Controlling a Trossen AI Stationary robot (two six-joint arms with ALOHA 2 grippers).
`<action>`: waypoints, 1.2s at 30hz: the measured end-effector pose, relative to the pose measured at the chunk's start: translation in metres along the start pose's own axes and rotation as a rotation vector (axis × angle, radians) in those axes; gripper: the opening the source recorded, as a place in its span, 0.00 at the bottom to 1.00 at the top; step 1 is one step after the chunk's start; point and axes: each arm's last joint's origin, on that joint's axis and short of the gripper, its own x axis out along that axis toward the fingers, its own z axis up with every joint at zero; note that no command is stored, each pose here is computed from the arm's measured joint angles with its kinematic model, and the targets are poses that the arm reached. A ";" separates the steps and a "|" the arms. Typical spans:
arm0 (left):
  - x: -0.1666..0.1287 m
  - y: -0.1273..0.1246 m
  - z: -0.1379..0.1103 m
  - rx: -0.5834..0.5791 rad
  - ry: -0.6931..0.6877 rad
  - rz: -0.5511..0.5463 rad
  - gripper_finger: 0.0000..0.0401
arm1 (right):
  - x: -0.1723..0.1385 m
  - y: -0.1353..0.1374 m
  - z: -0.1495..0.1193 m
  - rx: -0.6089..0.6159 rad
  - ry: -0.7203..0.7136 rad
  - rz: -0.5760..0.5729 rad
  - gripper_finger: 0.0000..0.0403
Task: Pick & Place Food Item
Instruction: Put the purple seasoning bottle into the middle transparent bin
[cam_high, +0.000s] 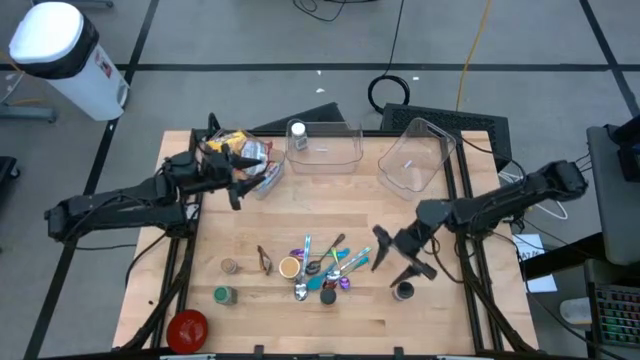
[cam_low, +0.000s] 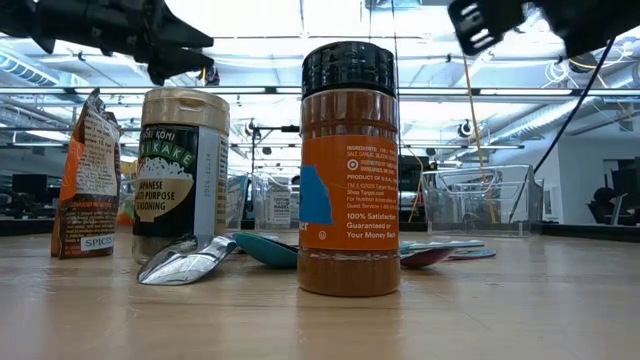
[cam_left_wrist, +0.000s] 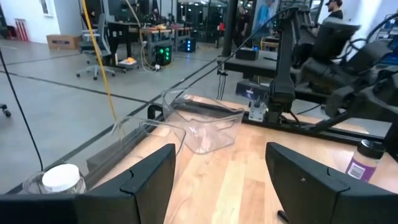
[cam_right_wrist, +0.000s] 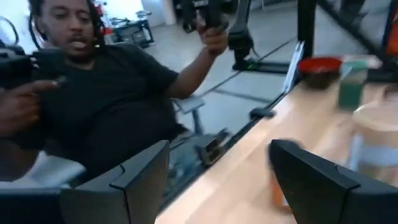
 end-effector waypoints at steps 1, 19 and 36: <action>0.001 0.000 0.000 0.000 0.003 0.000 0.64 | 0.001 0.004 -0.001 0.022 0.008 -0.013 0.67; 0.003 0.000 -0.002 -0.019 0.010 0.001 0.64 | -0.053 0.058 -0.086 0.645 0.442 -0.466 0.67; 0.003 0.000 -0.002 -0.028 0.011 0.002 0.64 | -0.062 0.063 -0.159 0.756 0.315 -0.548 0.67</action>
